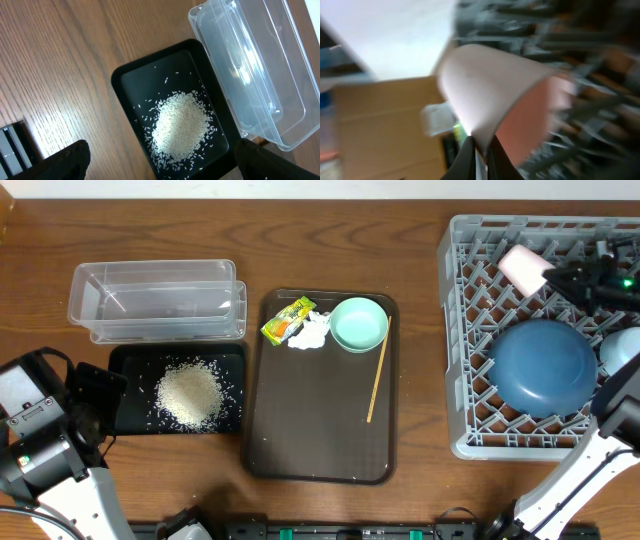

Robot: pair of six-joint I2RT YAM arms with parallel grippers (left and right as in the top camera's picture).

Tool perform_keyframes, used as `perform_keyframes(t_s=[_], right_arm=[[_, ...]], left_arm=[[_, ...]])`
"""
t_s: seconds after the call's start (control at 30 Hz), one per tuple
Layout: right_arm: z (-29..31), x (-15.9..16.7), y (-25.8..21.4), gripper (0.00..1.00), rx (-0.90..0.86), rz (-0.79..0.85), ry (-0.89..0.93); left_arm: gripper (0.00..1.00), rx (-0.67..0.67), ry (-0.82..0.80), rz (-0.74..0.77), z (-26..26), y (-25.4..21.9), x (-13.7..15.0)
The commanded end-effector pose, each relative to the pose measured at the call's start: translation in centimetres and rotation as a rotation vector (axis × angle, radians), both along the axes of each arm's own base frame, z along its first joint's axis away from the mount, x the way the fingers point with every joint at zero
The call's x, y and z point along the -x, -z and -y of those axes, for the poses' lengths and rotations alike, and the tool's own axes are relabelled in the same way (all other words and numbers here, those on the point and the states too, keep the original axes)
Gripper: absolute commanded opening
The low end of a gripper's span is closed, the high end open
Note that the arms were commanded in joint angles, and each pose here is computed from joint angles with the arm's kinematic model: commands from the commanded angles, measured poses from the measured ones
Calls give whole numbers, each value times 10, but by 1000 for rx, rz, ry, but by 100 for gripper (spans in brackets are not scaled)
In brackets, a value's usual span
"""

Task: Sort waste into correct bins and load items into the dishwasher rack
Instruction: 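Carry the pink cup to the rack's upper area and release it, then return the right gripper to the brown tray and grasp the mint-green bowl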

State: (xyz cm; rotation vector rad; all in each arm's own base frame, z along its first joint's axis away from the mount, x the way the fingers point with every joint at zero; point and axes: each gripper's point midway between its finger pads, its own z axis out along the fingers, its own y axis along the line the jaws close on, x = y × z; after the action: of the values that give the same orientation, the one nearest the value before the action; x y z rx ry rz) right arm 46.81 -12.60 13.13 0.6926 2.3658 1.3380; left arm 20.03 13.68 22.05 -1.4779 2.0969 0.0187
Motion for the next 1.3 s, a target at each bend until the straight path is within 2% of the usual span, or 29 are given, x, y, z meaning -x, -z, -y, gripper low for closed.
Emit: perform_keyframes(t_s=[0.0,0.17,0.4,0.57,0.7,0.73,0.77,0.83,0.87,1.07,1.27], right_arm=[[38,22,25,7,215,-179,93],[55,30,-5,9,289,-180,176],[73,49,-61,10,518,-186,304],[42,45,-108,10,581,-72,273],[-14,37,-136,11,605,21,173],[-36,35,-142,21,611,60,116],[-59,33,-147,41,616,110,41],[-112,31,-154,89,627,206,-124],[-138,30,-154,99,632,235,-191],[-263,33,-122,97,801,302,-480],[-366,53,-55,79,952,289,-720]], left_arm=[[95,-13,-10,14,-3,-7,0],[95,-13,-10,14,-3,-7,0],[95,-13,-10,14,-3,-7,0],[95,-13,-9,14,-3,-7,0],[95,-13,-10,14,-3,-7,0],[95,-13,-9,14,-3,-7,0],[95,-13,-9,14,-3,-7,0],[95,-13,-10,14,-3,-7,0],[95,-13,-9,14,-3,-7,0],[95,-13,-10,14,-3,-7,0],[95,-13,-9,14,-3,-7,0]])
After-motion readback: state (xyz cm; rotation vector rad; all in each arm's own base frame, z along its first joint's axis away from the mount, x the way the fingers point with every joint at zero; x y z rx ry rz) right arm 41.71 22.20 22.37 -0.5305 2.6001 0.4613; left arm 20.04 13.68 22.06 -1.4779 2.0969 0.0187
